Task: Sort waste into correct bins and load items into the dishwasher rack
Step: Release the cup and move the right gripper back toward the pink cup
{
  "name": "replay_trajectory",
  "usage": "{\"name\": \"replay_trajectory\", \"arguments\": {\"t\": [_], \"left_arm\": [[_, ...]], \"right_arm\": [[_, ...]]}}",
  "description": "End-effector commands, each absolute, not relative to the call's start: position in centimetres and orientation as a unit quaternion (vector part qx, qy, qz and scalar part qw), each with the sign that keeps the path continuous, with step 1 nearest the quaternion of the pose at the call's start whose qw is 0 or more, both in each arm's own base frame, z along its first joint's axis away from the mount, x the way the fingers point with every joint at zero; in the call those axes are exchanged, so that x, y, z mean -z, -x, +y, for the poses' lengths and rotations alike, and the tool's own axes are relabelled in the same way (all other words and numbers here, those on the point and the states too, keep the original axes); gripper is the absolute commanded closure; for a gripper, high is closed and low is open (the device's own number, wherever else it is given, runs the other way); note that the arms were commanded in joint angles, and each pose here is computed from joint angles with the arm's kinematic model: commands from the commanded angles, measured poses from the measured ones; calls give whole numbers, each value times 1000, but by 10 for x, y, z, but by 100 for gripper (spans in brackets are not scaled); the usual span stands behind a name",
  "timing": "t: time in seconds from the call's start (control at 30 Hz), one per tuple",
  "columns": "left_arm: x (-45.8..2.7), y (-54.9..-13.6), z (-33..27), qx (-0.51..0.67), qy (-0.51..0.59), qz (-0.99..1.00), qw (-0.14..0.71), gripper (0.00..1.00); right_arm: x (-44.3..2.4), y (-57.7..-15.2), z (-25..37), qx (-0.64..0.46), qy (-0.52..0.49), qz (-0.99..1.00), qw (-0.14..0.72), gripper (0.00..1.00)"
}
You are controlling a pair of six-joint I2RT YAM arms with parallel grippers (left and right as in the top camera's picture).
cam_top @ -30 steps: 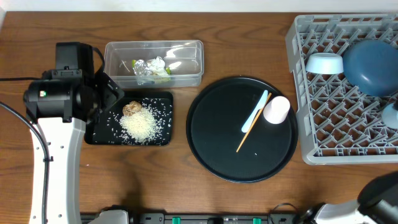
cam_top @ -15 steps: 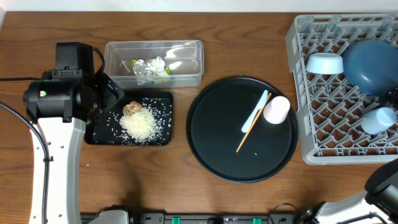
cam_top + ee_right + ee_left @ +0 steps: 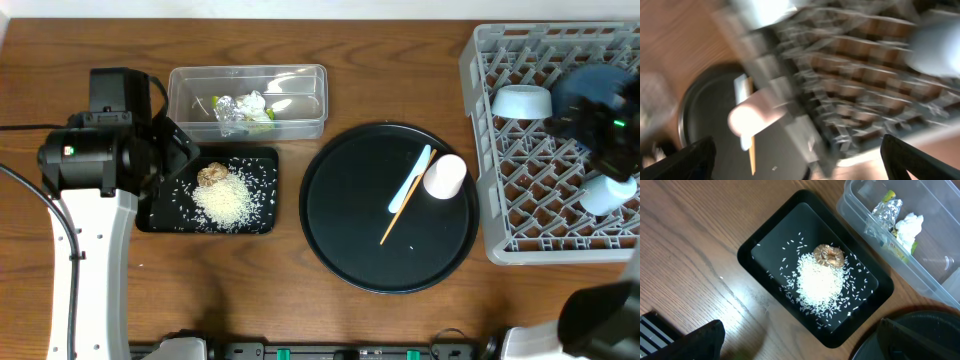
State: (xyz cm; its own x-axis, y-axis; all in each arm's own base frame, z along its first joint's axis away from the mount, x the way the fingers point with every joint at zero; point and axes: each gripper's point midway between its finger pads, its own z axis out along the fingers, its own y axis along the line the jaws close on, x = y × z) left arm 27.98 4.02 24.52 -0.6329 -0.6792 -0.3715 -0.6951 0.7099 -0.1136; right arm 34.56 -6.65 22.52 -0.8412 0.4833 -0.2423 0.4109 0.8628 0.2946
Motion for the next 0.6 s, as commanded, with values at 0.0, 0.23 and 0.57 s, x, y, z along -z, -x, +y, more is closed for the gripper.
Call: {"name": "replay_trajectory", "arguments": {"t": [0.0, 0.23, 0.57], "left_arm": [[-246, -279, 44, -28, 386, 900, 199, 2], [-245, -276, 45, -33, 386, 902, 192, 2], [-245, -275, 46, -37, 386, 901, 192, 2]], "right_arm": [[-222, -354, -23, -103, -147, 972, 151, 1], [-170, -375, 35, -20, -99, 989, 108, 1], [-110, -381, 49, 39, -110, 992, 44, 1]]}}
